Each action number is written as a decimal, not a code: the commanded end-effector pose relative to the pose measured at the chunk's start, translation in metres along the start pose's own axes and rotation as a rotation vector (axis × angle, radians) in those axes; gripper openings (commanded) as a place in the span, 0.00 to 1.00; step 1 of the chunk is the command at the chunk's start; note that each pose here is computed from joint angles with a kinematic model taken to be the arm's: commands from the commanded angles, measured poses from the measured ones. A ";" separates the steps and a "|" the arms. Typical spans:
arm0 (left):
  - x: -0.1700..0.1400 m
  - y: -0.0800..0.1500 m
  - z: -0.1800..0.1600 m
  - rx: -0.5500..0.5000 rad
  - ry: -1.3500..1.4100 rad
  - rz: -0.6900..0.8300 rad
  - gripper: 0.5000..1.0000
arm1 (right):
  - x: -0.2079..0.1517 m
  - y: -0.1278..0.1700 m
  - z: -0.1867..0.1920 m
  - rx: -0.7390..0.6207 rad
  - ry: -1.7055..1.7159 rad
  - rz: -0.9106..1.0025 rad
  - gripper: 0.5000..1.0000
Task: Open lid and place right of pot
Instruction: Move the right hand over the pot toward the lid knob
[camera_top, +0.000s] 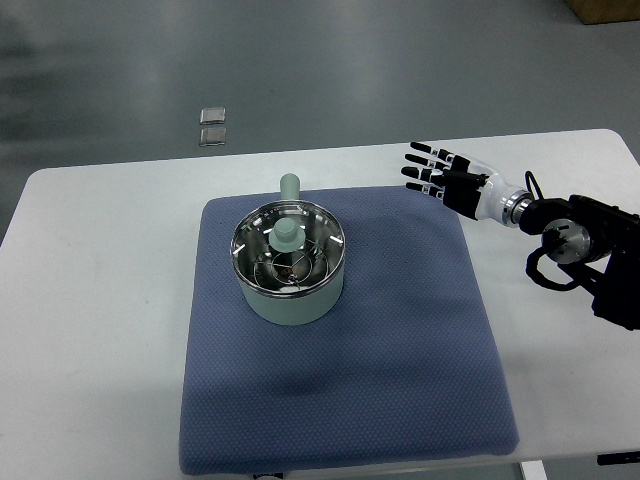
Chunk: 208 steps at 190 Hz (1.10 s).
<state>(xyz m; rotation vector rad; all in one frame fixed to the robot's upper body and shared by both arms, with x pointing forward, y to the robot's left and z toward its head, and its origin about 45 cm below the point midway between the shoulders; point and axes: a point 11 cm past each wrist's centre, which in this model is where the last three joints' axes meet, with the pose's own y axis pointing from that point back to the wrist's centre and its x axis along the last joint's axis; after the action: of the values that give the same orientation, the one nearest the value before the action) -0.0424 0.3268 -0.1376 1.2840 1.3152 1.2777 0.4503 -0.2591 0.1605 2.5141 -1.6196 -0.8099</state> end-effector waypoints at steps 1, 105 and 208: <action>0.002 0.000 -0.003 0.006 0.006 0.011 1.00 | 0.000 0.000 0.000 0.000 0.003 0.000 0.88; 0.000 0.000 -0.002 -0.003 0.006 0.001 1.00 | -0.037 -0.017 -0.041 0.050 0.393 -0.117 0.88; -0.002 0.000 -0.004 0.000 0.004 -0.009 1.00 | -0.154 -0.048 -0.064 0.126 1.196 -0.482 0.88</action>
<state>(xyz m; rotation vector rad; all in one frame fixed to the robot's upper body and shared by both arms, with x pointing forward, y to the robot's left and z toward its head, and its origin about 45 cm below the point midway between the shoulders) -0.0452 0.3253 -0.1377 1.2752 1.3203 1.2773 0.4810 -0.1498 0.2630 2.6120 -0.9135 0.5129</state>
